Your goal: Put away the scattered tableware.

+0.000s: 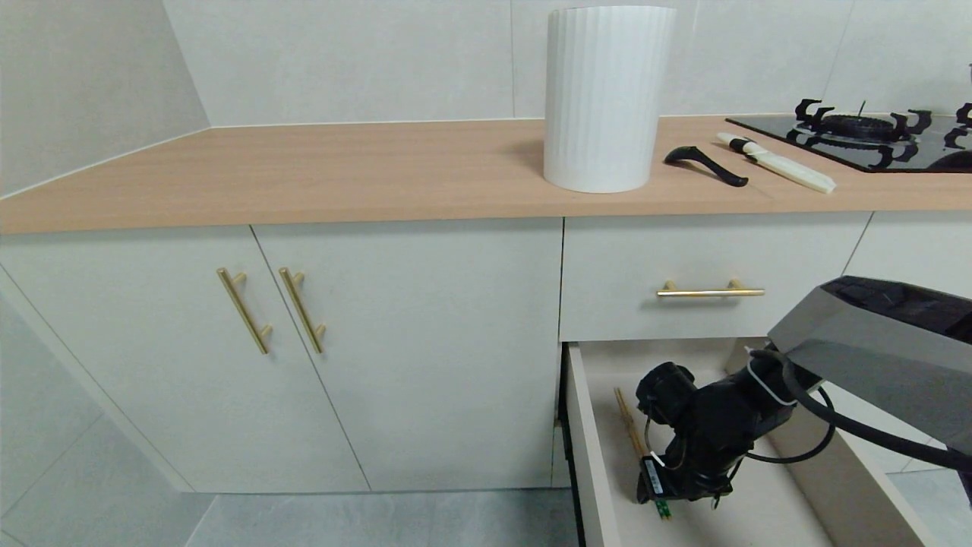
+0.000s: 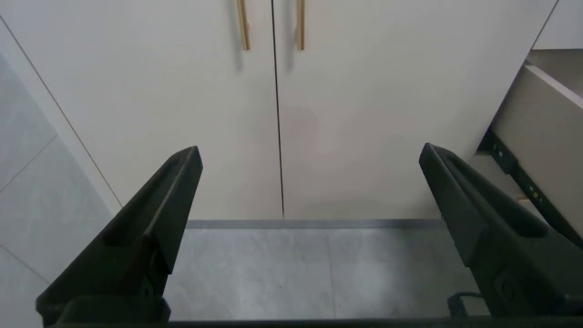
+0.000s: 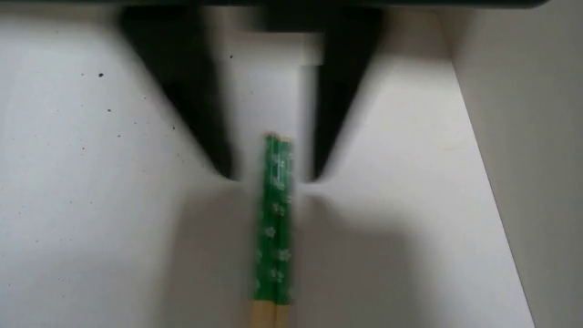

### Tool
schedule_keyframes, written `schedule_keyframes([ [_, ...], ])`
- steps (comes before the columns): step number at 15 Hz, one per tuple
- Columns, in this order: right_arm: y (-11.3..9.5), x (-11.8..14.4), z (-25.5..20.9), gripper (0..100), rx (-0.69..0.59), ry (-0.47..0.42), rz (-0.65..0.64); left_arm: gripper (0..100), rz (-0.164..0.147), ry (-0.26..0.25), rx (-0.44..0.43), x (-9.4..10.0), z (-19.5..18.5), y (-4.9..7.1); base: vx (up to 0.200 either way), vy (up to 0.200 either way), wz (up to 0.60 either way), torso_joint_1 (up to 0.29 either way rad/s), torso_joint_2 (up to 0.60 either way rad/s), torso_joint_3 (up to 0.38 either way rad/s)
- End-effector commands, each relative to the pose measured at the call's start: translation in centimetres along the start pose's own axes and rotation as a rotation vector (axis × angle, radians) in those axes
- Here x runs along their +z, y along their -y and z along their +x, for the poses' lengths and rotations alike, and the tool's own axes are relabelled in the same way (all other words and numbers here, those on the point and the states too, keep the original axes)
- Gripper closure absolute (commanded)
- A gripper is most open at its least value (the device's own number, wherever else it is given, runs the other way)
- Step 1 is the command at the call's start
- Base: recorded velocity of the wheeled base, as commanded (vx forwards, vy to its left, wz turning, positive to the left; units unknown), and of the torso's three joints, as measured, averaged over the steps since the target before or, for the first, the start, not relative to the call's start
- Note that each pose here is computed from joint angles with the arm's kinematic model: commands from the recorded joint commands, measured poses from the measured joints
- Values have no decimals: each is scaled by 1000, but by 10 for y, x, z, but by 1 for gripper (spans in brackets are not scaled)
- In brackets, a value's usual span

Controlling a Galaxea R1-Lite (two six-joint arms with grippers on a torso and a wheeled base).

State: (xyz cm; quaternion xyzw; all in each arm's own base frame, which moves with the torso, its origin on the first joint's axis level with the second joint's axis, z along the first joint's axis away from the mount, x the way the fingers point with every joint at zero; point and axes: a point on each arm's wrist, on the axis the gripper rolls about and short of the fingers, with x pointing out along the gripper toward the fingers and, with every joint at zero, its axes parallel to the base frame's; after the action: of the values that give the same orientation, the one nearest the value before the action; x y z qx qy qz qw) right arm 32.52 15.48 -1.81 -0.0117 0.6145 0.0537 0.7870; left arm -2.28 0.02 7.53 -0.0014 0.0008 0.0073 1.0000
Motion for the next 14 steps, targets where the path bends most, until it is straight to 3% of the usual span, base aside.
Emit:
schedule_keyframes([
  [1,0,0,0,0,1,1,-1,0,0,0,1,0,0,0,0,0,0,0,0,0],
  [4,0,-1,-4,0,0,3,-3,0,1,-1,1,0,0,0,0,0,0,0,0,0],
  [8,1,-1,-58,0,39,112,1,0,0,0,1,0,0,0,0,0,0,0,0,0],
  [14,19,-23,-200,0,128,492,19,0,0,0,1,0,0,0,0,0,0,0,0,0],
])
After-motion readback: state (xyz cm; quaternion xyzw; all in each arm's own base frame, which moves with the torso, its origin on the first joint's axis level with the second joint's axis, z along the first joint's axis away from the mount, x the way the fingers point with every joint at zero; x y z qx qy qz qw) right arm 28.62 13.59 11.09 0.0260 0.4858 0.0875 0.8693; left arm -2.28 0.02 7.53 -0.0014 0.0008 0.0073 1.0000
